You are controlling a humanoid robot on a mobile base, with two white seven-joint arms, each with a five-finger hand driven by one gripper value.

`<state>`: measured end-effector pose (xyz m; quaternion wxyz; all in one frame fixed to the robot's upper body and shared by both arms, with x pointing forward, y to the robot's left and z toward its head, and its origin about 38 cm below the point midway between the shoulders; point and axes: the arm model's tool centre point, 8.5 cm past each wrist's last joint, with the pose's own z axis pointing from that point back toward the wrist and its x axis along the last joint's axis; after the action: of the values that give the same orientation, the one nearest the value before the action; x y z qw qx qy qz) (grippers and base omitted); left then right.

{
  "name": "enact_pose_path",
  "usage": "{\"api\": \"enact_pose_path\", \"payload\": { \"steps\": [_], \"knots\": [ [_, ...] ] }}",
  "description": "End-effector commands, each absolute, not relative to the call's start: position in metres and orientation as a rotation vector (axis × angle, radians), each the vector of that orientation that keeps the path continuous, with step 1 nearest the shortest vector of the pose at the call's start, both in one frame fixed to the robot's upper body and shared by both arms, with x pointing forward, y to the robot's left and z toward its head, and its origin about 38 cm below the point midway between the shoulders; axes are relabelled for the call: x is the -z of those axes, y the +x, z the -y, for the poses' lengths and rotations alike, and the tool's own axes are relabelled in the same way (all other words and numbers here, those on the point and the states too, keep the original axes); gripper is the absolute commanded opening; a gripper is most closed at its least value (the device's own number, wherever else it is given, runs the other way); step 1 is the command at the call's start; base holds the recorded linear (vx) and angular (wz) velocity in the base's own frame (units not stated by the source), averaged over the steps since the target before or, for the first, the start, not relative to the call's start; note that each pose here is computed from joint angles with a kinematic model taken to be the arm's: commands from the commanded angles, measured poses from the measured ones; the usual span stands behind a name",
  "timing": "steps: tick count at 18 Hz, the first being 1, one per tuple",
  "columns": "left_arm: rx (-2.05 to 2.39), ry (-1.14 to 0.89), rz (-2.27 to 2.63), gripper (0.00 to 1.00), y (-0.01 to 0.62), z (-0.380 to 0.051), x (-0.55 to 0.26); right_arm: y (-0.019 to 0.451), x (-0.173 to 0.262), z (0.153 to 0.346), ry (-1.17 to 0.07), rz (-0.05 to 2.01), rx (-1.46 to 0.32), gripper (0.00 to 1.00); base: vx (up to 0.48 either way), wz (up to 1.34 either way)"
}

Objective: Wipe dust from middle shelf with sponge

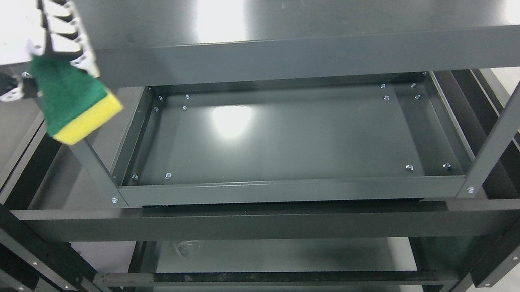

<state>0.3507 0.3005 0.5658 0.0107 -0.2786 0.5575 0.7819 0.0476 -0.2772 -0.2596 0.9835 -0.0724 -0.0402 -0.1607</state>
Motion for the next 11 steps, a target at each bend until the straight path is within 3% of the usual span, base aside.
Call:
{"api": "enact_pose_path", "payload": {
  "steps": [1,11],
  "knots": [
    [-2.495,-1.088,-1.693,0.23,0.364,-0.328,-0.571,0.047,0.259,0.287,-0.152,0.03,0.324,1.0,-0.014,0.0],
    [-2.267,-0.966,-1.776,0.22,0.46,-0.109,-0.553,0.047,0.259,0.287,-0.152,0.03,0.324,1.0,-0.031,0.0]
  ]
}}
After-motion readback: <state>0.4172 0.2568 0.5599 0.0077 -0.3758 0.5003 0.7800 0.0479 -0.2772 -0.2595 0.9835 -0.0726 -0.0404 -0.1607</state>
